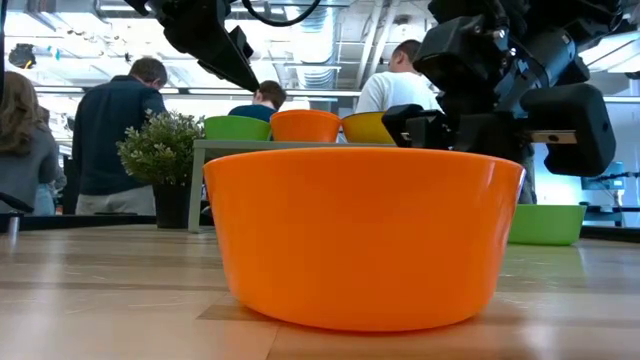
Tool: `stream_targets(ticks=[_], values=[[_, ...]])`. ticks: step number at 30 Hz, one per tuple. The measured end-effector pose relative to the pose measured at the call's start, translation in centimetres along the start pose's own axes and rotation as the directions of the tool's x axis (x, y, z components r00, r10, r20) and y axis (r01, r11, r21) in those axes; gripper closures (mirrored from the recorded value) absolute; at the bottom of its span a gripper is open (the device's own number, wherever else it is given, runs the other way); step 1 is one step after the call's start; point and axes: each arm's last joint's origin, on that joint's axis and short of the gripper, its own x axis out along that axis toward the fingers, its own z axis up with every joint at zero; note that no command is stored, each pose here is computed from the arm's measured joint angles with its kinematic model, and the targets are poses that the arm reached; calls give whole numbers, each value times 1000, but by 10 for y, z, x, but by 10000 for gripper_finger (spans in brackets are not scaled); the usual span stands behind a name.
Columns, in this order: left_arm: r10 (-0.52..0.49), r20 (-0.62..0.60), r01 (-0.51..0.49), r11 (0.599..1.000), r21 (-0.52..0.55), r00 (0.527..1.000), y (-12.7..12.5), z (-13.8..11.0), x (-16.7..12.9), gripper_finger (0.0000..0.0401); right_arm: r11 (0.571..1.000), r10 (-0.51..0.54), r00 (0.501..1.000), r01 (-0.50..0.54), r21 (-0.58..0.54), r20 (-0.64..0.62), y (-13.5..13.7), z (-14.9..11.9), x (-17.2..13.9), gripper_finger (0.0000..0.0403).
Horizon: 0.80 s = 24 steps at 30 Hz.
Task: Pick & Place Mini bowls
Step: Stack the yellow bowl on top of the yellow bowl on the shelf
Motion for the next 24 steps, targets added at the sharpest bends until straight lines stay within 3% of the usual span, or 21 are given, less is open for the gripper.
stream_targets(ticks=[8, 14, 24], values=[[0, 0, 0, 1000, 0, 1000, 0, 0, 0, 297, 1000, -18, 1000, 18, -1, 13, -3, 3, -1, 392], [0, 0, 0, 1000, 1, 1000, 0, 0, 0, 297, 1000, 13, 999, -12, 15, -36, -6, 15, -8, 384], [0, -2, 0, 1000, 1, 1000, 0, 0, 0, 297, 997, 24, 983, -9, 82, -182, -25, 73, -55, 390]])
